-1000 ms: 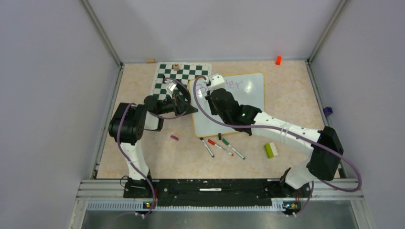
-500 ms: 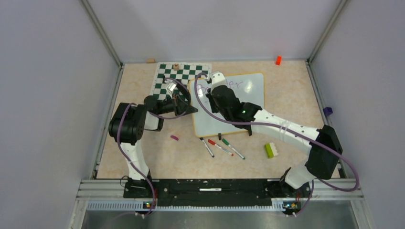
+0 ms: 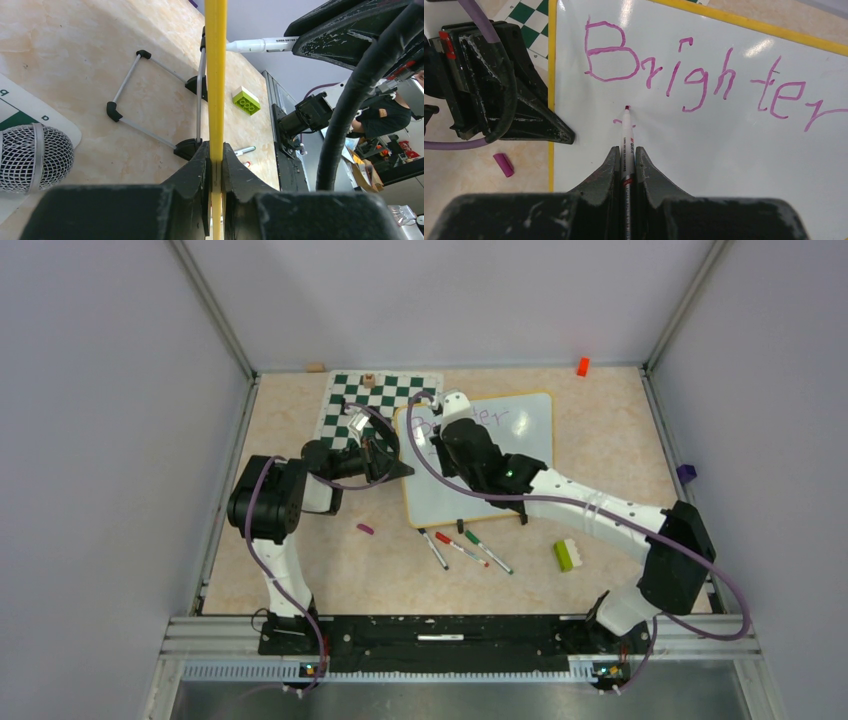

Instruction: Write a sentence on the whiteboard

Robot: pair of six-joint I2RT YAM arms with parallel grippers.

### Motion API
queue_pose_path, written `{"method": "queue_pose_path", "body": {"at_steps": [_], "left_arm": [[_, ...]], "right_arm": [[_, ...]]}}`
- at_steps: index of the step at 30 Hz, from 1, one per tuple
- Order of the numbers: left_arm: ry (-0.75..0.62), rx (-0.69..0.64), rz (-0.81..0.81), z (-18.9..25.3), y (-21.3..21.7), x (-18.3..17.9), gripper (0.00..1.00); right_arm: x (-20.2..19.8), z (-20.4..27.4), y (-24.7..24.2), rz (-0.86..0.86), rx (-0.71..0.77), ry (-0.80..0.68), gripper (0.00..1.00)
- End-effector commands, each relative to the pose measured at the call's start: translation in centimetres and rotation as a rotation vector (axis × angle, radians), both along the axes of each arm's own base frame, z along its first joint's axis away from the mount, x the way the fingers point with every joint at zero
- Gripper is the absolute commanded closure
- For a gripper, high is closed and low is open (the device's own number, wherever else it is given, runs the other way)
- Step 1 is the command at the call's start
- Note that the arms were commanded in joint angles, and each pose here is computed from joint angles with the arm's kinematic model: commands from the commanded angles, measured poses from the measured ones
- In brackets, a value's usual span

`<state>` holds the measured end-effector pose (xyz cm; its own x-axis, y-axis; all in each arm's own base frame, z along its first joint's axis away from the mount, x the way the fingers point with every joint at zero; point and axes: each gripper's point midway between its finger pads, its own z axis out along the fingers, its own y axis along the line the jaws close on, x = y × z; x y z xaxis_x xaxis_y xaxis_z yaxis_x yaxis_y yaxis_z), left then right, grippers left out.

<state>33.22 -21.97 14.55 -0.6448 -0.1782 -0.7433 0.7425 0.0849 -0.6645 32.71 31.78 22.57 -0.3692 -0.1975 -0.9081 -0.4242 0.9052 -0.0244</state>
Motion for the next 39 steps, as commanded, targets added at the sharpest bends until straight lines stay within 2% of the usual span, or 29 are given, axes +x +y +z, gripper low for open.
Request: {"method": "queue_pose_path", "body": {"at_steps": [1,14,19,28,39], "left_arm": [[-0.151,-0.018,-0.001,2.1,0.1,0.5,1.0],[-0.152,-0.018,-0.001,2.1,0.1,0.5,1.0],[-0.152,-0.019,0.0,2.1,0.1,0.5,1.0],[-0.15,-0.019,-0.001,2.1,0.1,0.5,1.0],[-0.151,-0.018,-0.002,2.1,0.1,0.5,1.0]], "right_arm": [[-0.6,0.2,-0.3,0.006,0.05,0.019,1.0],[-1.8,-1.0,-2.0,-0.011,0.05,0.044,1.0],[-1.0,0.2,-2.5,-0.042,0.036,0.014,1.0],[-0.1,3.4,-2.8,-0.029,0.118,-0.023,1.0],[0.8,3.6,-2.5,-0.026,0.123,-0.025,1.0]]}}
